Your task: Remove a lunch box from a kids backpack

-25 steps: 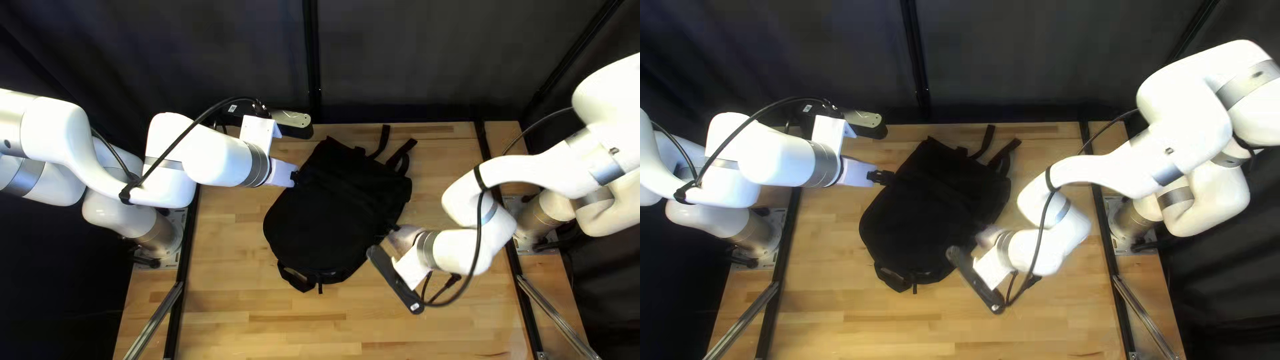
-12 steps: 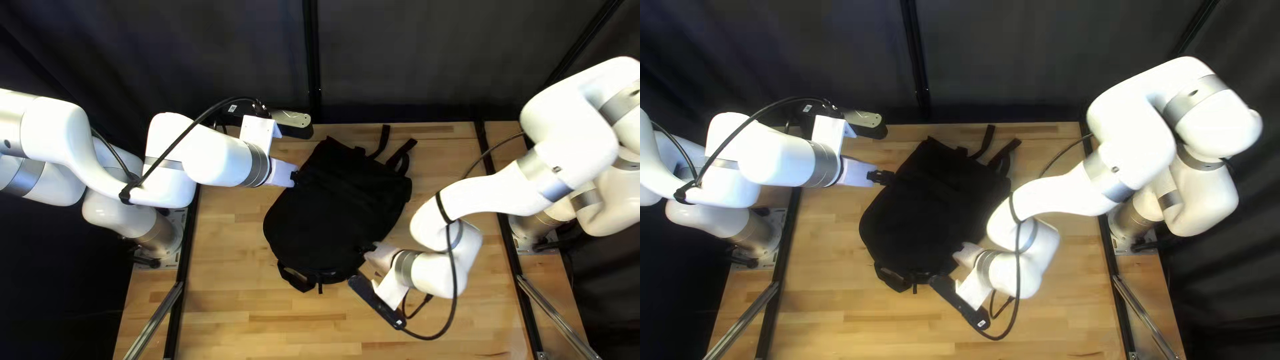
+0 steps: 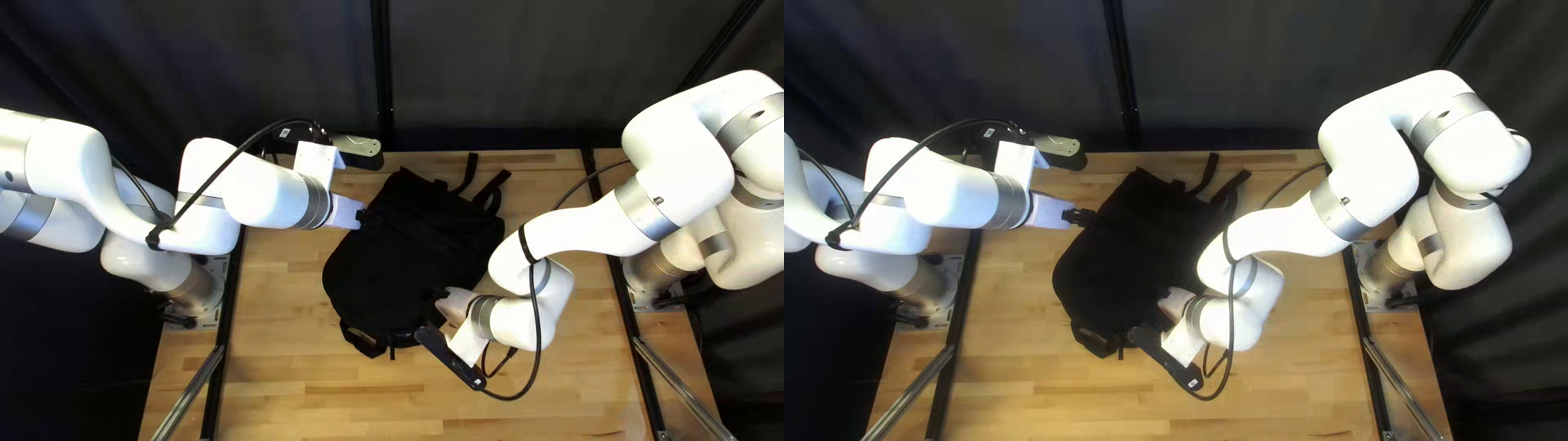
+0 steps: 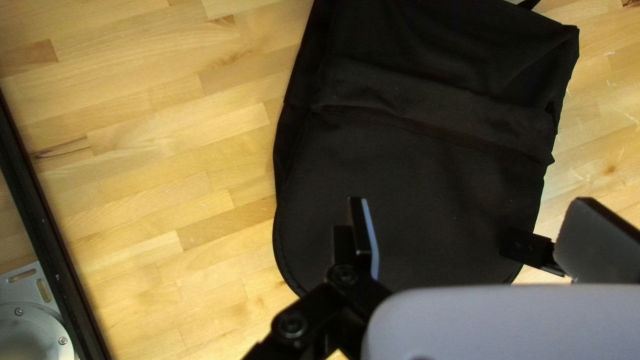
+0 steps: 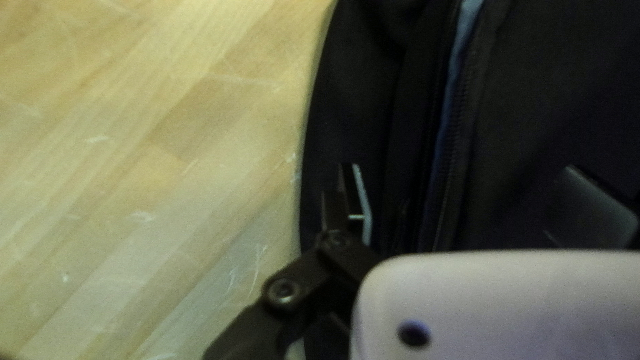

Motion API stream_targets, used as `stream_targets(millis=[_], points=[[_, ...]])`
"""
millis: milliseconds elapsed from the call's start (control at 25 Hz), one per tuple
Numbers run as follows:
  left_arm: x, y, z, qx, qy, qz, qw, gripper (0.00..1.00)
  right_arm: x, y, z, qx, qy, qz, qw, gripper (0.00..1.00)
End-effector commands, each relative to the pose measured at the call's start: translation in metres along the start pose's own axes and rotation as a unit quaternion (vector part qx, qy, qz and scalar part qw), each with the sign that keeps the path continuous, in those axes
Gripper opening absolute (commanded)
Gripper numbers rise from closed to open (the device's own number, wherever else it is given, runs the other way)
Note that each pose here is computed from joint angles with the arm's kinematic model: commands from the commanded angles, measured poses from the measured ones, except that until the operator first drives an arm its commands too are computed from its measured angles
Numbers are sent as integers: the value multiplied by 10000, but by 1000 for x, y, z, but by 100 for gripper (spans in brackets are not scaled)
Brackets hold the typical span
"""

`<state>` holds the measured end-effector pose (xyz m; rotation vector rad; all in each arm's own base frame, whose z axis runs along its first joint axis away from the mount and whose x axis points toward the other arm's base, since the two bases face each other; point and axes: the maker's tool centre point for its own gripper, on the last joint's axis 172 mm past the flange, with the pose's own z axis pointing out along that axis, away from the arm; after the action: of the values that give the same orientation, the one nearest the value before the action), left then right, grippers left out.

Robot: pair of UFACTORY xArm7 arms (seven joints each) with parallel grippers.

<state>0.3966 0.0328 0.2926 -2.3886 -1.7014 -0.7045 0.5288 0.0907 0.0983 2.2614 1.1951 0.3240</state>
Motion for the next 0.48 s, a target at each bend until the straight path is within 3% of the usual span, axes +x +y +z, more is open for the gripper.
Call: stream_targets(millis=[40, 480], points=[[0, 0, 0, 0, 0, 0, 10000, 100, -1, 10, -3, -52, -28, -78, 10000, 0], [0, 0, 0, 0, 0, 0, 10000, 100, -5, 8, -1, -33, -129, -51, 9999, 0]])
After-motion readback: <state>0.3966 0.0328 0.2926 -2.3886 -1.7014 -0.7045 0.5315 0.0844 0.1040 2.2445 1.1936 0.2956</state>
